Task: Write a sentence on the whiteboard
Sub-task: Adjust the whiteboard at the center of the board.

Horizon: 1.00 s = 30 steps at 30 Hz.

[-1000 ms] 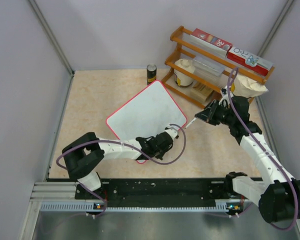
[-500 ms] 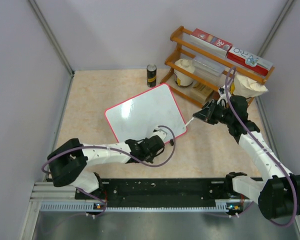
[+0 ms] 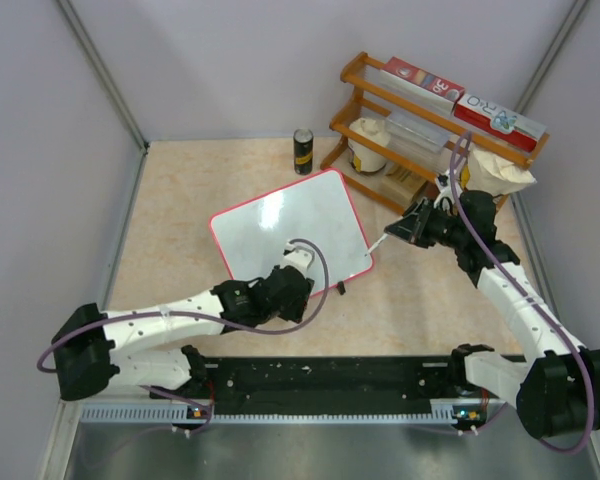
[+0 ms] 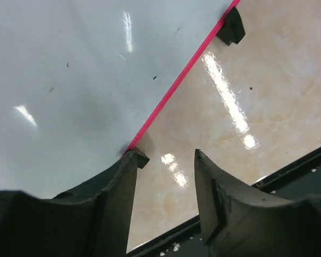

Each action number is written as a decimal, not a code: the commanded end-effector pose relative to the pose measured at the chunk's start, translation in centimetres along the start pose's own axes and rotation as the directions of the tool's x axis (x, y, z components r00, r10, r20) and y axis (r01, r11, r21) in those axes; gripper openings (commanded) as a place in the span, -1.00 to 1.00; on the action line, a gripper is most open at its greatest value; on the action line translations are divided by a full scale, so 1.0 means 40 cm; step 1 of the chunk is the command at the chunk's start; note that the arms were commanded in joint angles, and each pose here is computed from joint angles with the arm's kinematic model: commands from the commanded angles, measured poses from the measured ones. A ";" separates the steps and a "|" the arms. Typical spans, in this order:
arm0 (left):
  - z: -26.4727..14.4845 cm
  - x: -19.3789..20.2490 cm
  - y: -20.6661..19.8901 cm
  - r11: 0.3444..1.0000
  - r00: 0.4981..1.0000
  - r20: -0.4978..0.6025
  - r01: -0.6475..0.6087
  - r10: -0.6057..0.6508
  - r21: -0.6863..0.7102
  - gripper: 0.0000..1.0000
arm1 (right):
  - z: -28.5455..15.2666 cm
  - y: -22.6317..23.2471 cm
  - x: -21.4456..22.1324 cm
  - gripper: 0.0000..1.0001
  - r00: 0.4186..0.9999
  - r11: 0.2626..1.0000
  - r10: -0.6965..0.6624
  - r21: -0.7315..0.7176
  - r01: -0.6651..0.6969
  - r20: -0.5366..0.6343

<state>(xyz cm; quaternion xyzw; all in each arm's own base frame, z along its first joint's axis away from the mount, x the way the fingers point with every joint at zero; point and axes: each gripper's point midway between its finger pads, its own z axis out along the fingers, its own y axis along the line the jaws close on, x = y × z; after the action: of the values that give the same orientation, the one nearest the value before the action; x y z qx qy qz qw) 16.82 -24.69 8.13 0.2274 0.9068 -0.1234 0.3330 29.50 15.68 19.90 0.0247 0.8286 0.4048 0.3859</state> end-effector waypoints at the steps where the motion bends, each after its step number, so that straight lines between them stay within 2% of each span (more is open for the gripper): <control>1: -0.058 -0.053 -0.014 0.983 0.980 0.078 0.179 -0.181 0.041 0.21 | -0.004 0.034 -0.054 -1.00 0.995 0.996 -0.074 -0.045 0.077 0.060; 3: -0.065 -0.048 -0.013 0.970 0.967 0.070 0.241 -0.244 0.037 0.37 | 0.000 0.033 -0.052 -1.00 0.996 0.996 -0.075 -0.049 0.077 0.054; 5: -0.071 -0.026 -0.001 0.961 0.960 0.039 0.277 -0.276 0.002 0.38 | 0.004 0.031 -0.052 -1.00 0.996 0.996 -0.074 -0.053 0.077 0.052; 9: -0.076 0.001 -0.003 0.923 0.924 0.005 0.383 -0.383 -0.037 0.28 | 0.008 0.029 -0.048 -1.00 0.996 0.995 -0.074 -0.058 0.076 0.045; 12: -0.069 0.036 -0.014 0.907 0.907 -0.029 0.417 -0.419 -0.060 0.24 | 0.010 0.025 -0.044 -1.00 0.996 0.995 -0.076 -0.056 0.079 0.040; 18: -0.021 0.107 -0.023 0.903 0.902 -0.087 0.414 -0.424 -0.115 0.24 | 0.014 0.021 -0.038 -1.00 0.997 0.995 -0.073 -0.063 0.075 0.036; 30: 0.033 0.174 0.032 0.876 0.893 -0.056 0.423 -0.446 -0.232 0.25 | 0.017 0.021 -0.035 -1.00 0.997 0.995 -0.068 -0.068 0.070 0.036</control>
<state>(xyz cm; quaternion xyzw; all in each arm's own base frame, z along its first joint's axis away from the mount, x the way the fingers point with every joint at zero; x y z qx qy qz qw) 12.64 -21.90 3.16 0.0145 0.9643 -0.0924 0.2479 29.99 16.12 20.06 0.0032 0.8212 0.4137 0.3929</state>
